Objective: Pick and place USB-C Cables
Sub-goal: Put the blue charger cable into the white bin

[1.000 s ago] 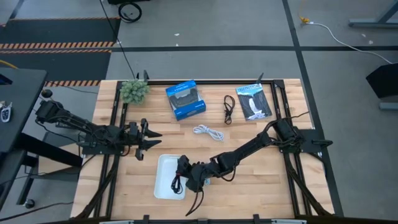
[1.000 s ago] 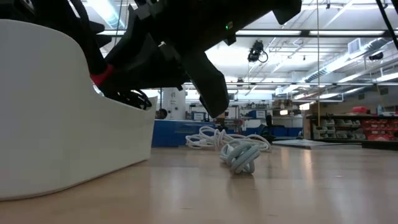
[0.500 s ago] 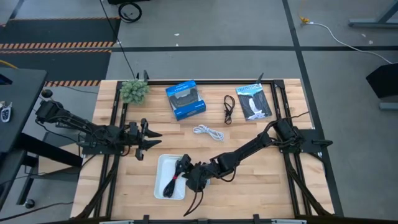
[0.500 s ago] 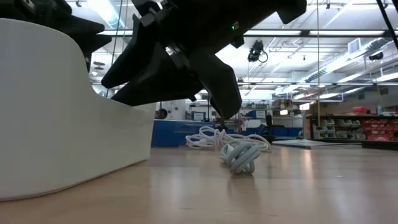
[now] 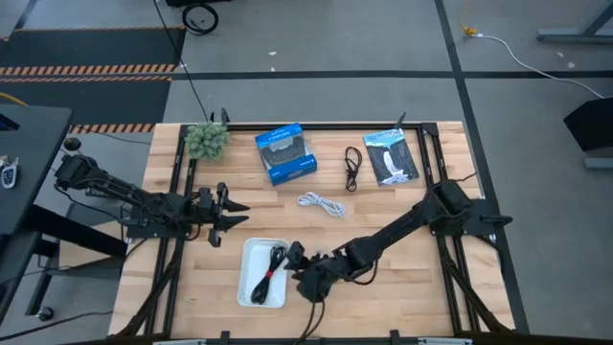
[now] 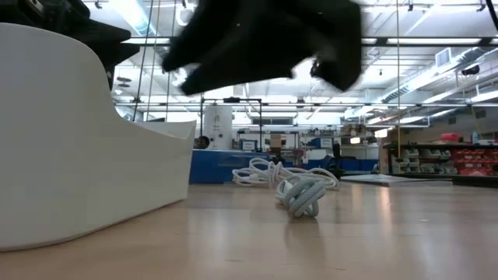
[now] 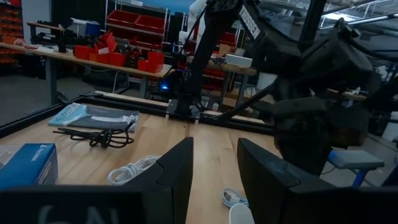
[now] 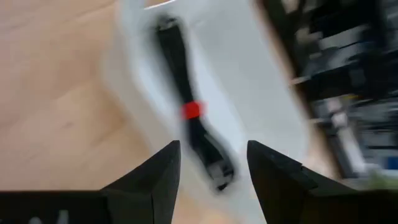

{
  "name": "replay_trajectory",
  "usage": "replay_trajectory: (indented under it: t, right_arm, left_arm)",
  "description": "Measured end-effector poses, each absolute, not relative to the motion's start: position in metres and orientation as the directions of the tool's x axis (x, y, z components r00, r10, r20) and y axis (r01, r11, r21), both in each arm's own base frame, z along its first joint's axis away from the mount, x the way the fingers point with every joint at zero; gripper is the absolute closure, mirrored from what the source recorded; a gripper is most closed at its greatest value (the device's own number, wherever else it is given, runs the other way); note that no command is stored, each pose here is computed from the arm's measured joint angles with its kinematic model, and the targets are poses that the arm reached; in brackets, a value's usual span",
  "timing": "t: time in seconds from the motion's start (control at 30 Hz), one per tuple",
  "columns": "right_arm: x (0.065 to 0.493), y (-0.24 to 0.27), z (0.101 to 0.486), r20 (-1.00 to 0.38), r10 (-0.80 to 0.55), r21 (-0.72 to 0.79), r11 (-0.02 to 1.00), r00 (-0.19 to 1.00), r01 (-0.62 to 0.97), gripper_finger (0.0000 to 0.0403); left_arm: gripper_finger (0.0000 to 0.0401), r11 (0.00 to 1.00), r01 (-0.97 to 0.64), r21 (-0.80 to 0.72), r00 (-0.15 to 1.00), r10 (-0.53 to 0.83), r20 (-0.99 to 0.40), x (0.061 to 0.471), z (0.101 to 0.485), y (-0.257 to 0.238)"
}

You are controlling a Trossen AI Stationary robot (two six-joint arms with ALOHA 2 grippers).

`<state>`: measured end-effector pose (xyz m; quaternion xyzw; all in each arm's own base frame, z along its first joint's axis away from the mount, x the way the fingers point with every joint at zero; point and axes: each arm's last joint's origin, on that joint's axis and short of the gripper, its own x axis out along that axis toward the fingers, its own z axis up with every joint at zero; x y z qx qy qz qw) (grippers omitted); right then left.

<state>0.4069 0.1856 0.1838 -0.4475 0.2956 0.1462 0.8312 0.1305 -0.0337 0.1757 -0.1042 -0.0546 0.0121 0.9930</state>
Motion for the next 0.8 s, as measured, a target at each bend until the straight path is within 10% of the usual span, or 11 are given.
replay_trajectory:
  t: [0.43,0.8]
  right_arm:
    - [0.381,0.146,0.156,-0.942,0.070,-0.199,0.672,0.328,-0.713,0.0200]
    - [0.389,0.132,0.150,-0.941,0.139,-0.151,0.643,0.308,-0.751,0.0194]
  left_arm:
    - [0.0268,0.978,-0.013,-0.209,0.994,0.036,0.107,0.130,0.176,-0.034]
    - [0.0268,0.978,-0.013,-0.208,0.994,0.036,0.106,0.130,0.176,-0.034]
